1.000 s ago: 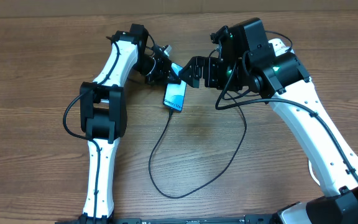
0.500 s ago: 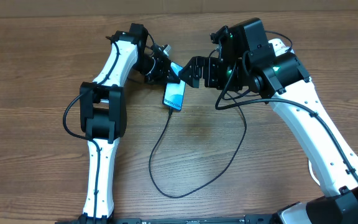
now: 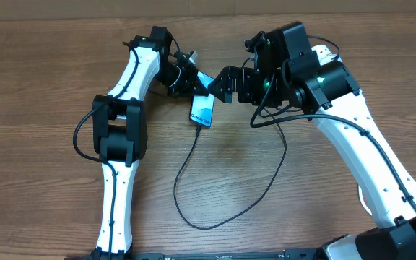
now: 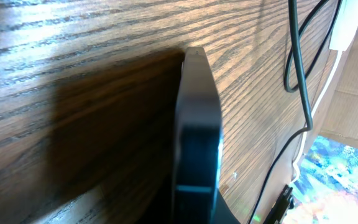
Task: Plug charger to phone and switch on socket
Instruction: 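Open the left gripper and release the phone onto the table, then retract the left arm back and away from the phone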
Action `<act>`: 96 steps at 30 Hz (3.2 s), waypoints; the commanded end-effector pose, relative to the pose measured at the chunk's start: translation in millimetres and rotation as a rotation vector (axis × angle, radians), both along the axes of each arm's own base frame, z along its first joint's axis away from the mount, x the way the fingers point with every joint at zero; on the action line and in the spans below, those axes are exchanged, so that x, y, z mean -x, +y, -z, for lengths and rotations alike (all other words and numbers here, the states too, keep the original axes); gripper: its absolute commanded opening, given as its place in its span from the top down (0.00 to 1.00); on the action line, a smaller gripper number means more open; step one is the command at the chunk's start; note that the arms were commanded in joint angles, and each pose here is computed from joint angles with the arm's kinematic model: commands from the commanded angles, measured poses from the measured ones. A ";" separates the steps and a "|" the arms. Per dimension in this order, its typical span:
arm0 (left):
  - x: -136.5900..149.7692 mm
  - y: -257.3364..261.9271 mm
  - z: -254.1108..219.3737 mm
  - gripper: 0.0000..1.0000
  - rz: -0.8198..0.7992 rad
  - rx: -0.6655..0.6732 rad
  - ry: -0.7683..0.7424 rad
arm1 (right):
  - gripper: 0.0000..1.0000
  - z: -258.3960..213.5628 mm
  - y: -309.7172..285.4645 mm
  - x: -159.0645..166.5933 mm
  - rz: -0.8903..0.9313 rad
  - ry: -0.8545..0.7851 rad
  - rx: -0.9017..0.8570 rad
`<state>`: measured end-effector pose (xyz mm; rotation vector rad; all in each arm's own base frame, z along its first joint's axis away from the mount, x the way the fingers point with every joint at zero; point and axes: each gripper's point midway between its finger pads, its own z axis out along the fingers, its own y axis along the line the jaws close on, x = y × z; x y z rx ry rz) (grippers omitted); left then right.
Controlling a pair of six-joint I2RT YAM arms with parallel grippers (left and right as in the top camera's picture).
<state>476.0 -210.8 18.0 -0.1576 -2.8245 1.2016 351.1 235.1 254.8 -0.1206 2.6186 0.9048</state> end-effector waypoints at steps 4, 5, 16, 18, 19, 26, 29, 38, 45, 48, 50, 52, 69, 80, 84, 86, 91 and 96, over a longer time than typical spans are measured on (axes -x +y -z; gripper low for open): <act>-1.0 1.4 3.8 0.95 -0.019 -0.027 0.016 | 0.00 -12.5 -3.0 -1.2 0.007 -0.039 -0.005; -1.1 1.8 4.1 0.95 -0.019 -0.030 0.016 | 0.00 -12.6 -3.1 -1.1 0.007 -0.039 -0.005; 1.3 5.6 7.2 0.78 -0.020 -0.057 0.027 | 0.00 -9.0 -8.1 -2.2 0.027 -0.037 0.024; 1.8 9.5 10.7 0.76 -0.024 -0.088 0.030 | 0.00 -6.9 -10.4 -1.7 0.033 -0.031 0.036; 2.5 12.4 13.1 0.75 -0.024 -0.110 0.032 | 0.00 -6.1 -11.0 -1.0 0.034 -0.028 0.040; 7.9 32.0 26.3 0.63 -0.027 -0.247 0.049 | 0.00 -5.3 -11.4 -0.2 0.034 -0.023 0.042; 11.6 43.0 31.9 0.54 -0.025 -0.316 0.060 | 0.00 -4.3 -13.6 -1.3 0.043 -0.026 0.054; 19.1 70.0 42.3 0.40 -0.019 -0.484 0.079 | 0.00 -2.7 -15.5 -1.2 0.049 -0.023 0.065; 25.0 81.9 40.6 0.39 -0.024 -0.554 0.102 | 0.00 -0.7 -18.9 -1.5 0.061 -0.022 0.084; 24.6 83.0 29.0 0.38 -0.037 -0.553 0.096 | 0.00 1.5 -22.1 -1.5 0.071 -0.018 0.101; 21.7 83.6 12.0 0.37 -0.053 -0.548 0.071 | 0.00 2.7 -24.5 -2.4 0.080 -0.021 0.115; 17.3 84.0 -9.9 0.37 -0.072 -0.540 0.030 | 0.00 2.8 -25.2 -3.0 0.083 -0.023 0.118; 69.3 106.9 -278.2 0.21 -0.300 -0.498 -0.452 | 0.00 6.5 -39.1 -11.3 0.136 -0.055 0.193; 149.5 141.9 -332.1 0.00 -0.419 -0.613 -0.475 | 0.00 6.9 -39.2 -10.8 0.135 -0.052 0.193; 167.9 148.8 -339.5 0.00 -0.455 -0.637 -0.471 | 0.00 6.9 -39.1 -10.7 0.135 -0.052 0.194; 175.3 147.3 -346.1 0.00 -0.463 -0.624 -0.489 | 0.00 6.9 -39.1 -10.6 0.135 -0.052 0.193; 195.9 143.8 -364.8 0.00 -0.462 -0.588 -0.554 | 0.00 8.7 -39.8 -7.9 0.132 -0.039 0.198; 214.9 148.8 -365.2 0.00 -0.477 -0.584 -0.557 | 0.00 9.1 -40.0 -7.2 0.131 -0.036 0.199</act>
